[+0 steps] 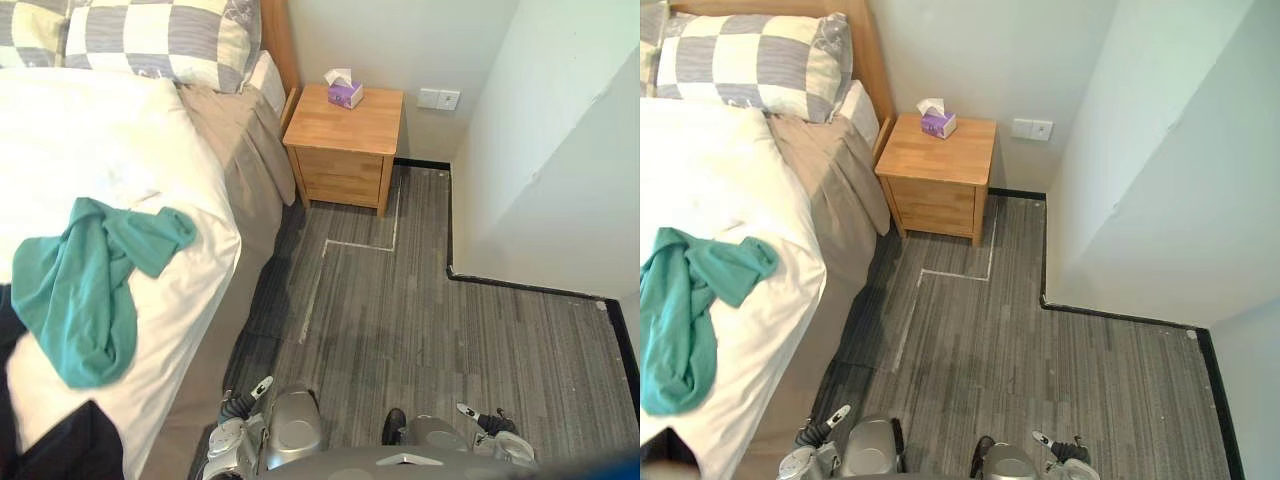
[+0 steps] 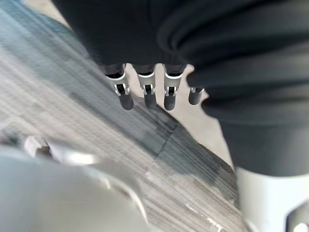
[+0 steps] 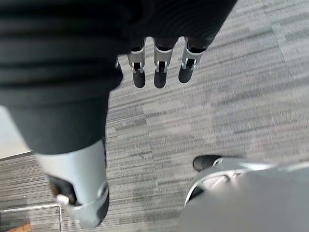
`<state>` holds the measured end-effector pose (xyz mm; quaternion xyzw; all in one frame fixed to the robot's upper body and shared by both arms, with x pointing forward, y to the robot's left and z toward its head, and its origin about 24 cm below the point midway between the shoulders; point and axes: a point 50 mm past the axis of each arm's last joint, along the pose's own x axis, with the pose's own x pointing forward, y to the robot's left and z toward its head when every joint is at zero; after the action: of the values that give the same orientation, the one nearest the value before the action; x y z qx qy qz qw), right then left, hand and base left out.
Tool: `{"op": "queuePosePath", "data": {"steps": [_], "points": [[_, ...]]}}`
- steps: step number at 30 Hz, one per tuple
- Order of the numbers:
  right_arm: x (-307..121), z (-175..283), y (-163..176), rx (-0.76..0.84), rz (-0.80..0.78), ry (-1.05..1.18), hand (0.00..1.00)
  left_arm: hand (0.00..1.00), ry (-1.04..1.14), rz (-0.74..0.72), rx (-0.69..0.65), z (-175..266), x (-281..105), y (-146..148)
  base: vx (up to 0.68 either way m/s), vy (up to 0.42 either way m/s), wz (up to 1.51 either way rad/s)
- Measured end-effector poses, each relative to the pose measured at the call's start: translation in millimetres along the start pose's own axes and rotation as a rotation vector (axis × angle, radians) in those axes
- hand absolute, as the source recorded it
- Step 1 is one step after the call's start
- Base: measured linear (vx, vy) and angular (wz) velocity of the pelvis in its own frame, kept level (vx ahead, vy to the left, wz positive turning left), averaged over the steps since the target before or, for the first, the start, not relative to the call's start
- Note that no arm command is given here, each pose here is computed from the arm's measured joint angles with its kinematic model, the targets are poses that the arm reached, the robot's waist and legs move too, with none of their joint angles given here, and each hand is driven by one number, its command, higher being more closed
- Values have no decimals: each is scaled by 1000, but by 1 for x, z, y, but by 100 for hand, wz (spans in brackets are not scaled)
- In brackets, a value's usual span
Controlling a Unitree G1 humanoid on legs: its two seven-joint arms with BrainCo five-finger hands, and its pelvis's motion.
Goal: Tidy the bed and pick cloth on bed and put in laundry
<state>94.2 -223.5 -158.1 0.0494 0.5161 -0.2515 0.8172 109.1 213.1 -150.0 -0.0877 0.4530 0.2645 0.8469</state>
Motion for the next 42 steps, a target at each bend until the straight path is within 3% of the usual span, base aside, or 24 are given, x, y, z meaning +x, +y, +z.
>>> {"op": "queuePosePath", "data": {"steps": [7, 11, 18, 27, 30, 42], "points": [[-5, -23, 7, 47, 2, 74, 0, 0, -32, -24, 94, 12, 4, 2, 393, 136, 41], [-5, -19, 15, 32, 38, 61, 0, 0, 10, 1, 100, -2, 1, 13, 295, 97, 32], [-4, -20, 2, -19, 14, 55, 0, 0, 108, 35, 131, -29, -6, 29, 334, 7, 106], [-6, -23, 8, -21, 29, 56, 0, 0, 77, 34, 132, -19, -2, 28, 246, -337, 141], [-6, -26, -10, -31, -19, 49, 0, 0, 107, 30, 82, -35, -9, 20, 226, -310, 121], [-10, -23, -6, -45, -10, 8, 0, 0, 83, 71, -61, -34, -13, 19, 124, -123, 76]]}}
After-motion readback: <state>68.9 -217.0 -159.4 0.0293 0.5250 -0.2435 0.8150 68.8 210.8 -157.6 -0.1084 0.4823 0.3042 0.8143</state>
